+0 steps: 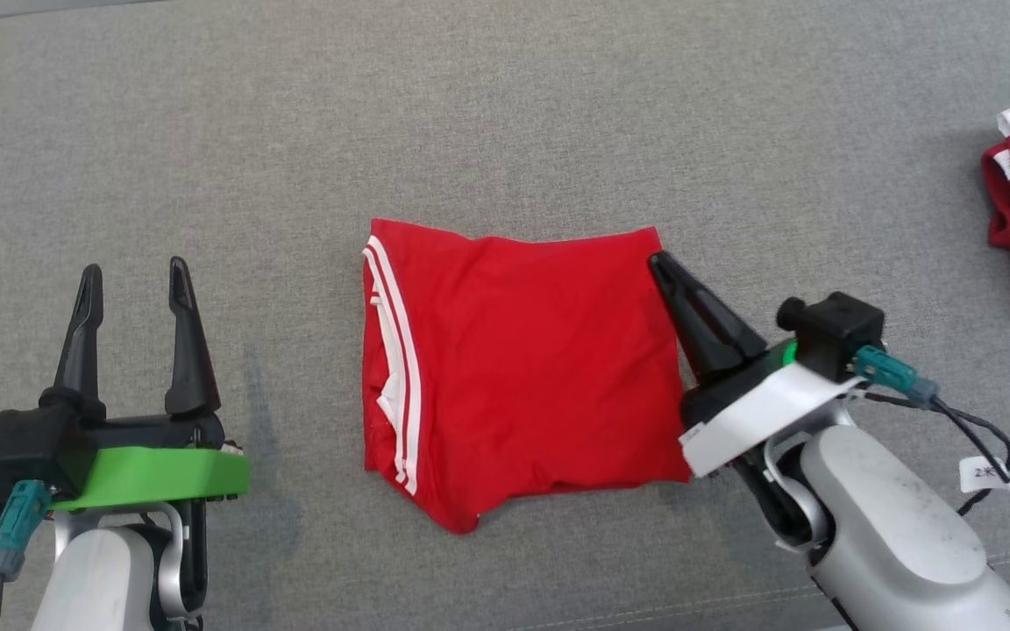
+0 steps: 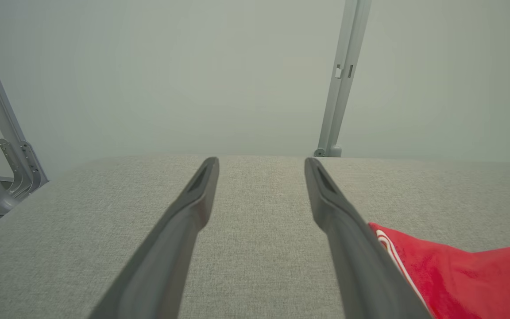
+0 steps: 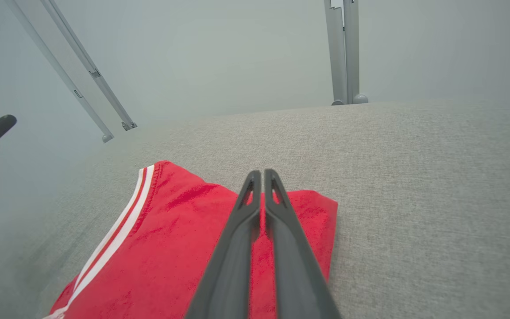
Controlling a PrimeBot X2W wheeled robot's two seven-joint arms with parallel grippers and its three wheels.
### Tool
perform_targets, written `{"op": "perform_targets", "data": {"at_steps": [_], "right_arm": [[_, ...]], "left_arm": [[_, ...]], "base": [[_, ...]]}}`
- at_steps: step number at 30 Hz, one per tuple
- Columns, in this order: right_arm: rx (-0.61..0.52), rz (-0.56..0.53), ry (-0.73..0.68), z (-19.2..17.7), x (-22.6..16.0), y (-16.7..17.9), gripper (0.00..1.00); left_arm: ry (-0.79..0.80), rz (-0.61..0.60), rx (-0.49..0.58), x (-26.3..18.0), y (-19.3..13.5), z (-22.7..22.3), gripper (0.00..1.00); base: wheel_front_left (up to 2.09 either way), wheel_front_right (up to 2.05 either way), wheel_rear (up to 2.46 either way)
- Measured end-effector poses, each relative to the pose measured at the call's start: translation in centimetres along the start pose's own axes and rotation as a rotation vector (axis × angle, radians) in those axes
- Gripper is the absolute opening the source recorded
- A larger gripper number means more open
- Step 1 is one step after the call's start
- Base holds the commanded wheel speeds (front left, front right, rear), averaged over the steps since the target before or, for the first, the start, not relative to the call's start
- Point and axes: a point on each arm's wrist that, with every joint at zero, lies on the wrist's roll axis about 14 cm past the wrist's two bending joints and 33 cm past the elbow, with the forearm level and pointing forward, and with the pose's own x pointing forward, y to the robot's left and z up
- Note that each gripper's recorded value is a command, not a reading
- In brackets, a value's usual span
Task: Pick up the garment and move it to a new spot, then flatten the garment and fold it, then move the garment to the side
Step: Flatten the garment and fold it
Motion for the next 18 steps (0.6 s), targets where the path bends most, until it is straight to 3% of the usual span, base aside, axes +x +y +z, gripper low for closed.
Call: {"op": "perform_targets", "data": {"at_steps": [10, 18], "right_arm": [[-0.109, -0.269, -0.134, 5.1, -4.8, -7.1, 1.00], [-0.160, -0.324, -0.166, 7.1, -7.8, -7.8, 1.00]], "left_arm": [[-0.030, -0.019, -0.004, -1.2, -0.6, 1.8, 1.00], [-0.045, -0.037, 0.031, -3.1, -0.5, 3.3, 1.00]], "base": [[0.00, 0.00, 0.00], [0.00, 0.00, 0.00]]}}
